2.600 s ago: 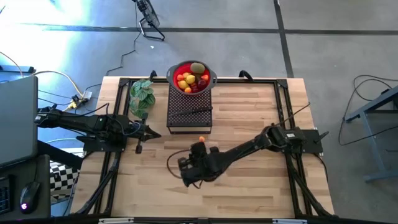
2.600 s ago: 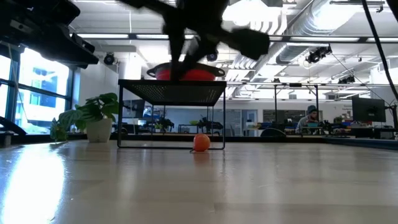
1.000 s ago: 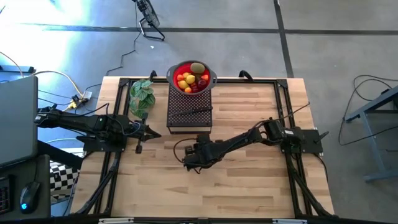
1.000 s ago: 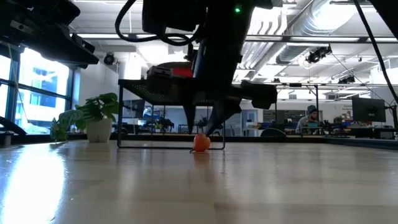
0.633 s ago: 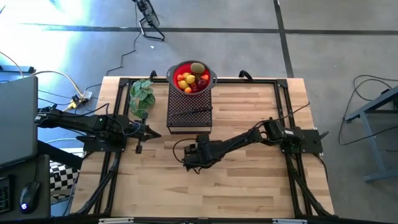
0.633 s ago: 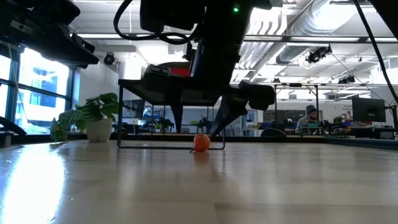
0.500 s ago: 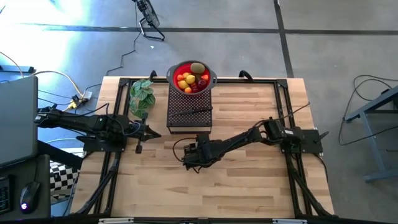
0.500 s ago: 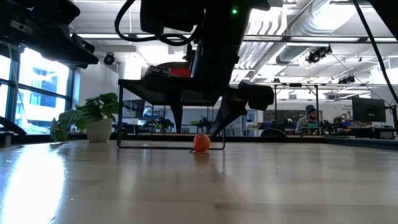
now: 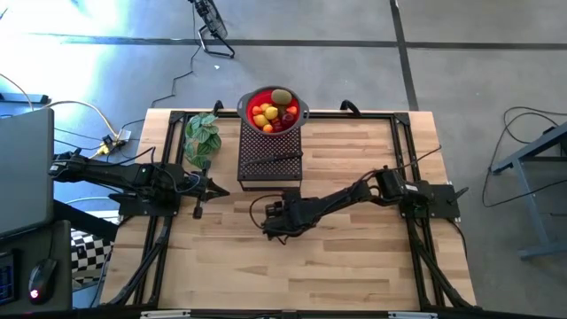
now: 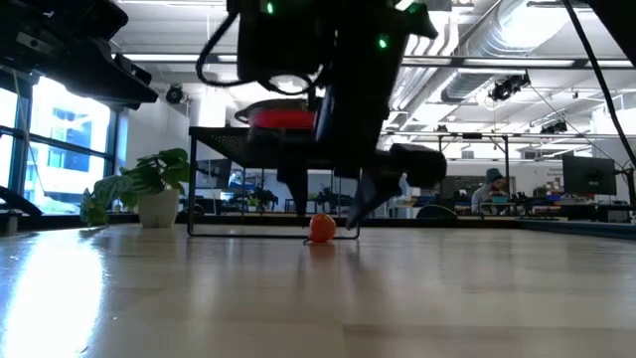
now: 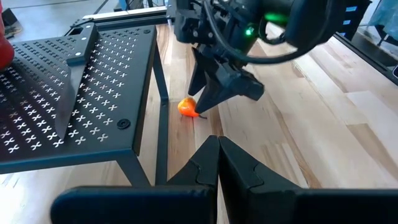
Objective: Pick & Place Fruit
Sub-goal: Put the pear into the red strainer bowl
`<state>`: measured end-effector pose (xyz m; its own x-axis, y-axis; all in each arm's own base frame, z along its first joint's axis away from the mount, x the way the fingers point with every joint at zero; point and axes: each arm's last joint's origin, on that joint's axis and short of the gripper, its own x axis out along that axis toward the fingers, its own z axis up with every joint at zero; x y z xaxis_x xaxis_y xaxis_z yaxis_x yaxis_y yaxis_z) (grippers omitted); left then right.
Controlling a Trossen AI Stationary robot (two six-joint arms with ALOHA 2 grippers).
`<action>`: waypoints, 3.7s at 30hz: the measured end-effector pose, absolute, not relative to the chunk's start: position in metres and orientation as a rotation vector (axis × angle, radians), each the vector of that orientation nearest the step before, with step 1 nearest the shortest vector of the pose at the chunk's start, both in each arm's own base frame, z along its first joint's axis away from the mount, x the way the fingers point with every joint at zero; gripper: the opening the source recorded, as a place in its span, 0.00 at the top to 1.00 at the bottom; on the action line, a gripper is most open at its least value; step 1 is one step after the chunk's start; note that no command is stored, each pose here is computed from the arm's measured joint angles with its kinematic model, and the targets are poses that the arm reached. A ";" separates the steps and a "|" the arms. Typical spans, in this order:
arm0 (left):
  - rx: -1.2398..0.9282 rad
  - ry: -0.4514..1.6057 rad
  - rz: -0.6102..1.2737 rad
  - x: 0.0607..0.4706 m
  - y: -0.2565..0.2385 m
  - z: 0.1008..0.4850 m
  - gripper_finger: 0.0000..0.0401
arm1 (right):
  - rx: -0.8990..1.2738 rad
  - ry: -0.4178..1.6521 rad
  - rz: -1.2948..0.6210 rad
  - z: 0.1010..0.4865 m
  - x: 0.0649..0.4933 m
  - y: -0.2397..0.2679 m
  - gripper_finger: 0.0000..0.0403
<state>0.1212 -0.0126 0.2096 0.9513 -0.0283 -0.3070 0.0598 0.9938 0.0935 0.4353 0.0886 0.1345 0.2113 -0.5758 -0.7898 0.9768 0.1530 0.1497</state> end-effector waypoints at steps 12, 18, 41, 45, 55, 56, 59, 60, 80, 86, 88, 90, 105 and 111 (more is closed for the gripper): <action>0.102 0.310 -0.045 0.121 -0.013 0.210 0.99 | 0.734 0.571 -1.238 0.115 0.431 0.085 0.41; 0.102 0.310 -0.045 0.121 -0.013 0.210 0.99 | 0.748 0.543 -1.223 0.109 0.431 0.084 0.41; 0.102 0.310 -0.045 0.121 -0.013 0.210 0.99 | 0.749 0.533 -1.225 0.109 0.432 0.083 0.63; 0.102 0.311 -0.045 0.121 -0.013 0.210 0.99 | 0.739 0.539 -1.220 0.109 0.432 0.083 0.67; 0.103 0.311 -0.045 0.121 -0.013 0.210 0.99 | 0.727 0.548 -1.213 0.109 0.432 0.084 0.67; 0.102 0.311 -0.045 0.121 -0.013 0.210 0.99 | 0.722 0.551 -1.210 0.109 0.432 0.085 0.68; 0.103 0.311 -0.045 0.121 -0.013 0.210 0.99 | 0.720 0.563 -1.188 0.110 0.432 0.088 0.69; 0.103 0.311 -0.045 0.121 -0.013 0.210 0.99 | 0.728 0.571 -1.181 0.111 0.432 0.089 0.69; 0.106 0.310 -0.045 0.121 -0.013 0.210 0.99 | 0.739 0.600 -0.865 0.163 0.438 0.116 0.69; 0.107 0.311 -0.045 0.121 -0.013 0.209 0.99 | 0.709 0.540 -0.761 0.193 0.440 0.116 0.69; 0.107 0.312 -0.045 0.121 -0.013 0.209 0.99 | 0.702 0.528 -0.736 0.202 0.439 0.114 0.69; 0.107 0.311 -0.045 0.121 -0.013 0.209 0.99 | 0.701 0.531 -0.706 0.213 0.437 0.112 0.69; 0.107 0.312 -0.046 0.121 -0.013 0.209 0.99 | 0.551 0.312 -0.651 0.313 0.420 0.048 0.69; 0.107 0.312 -0.046 0.121 -0.013 0.209 0.99 | 0.422 0.267 -0.736 0.331 0.416 -0.006 0.69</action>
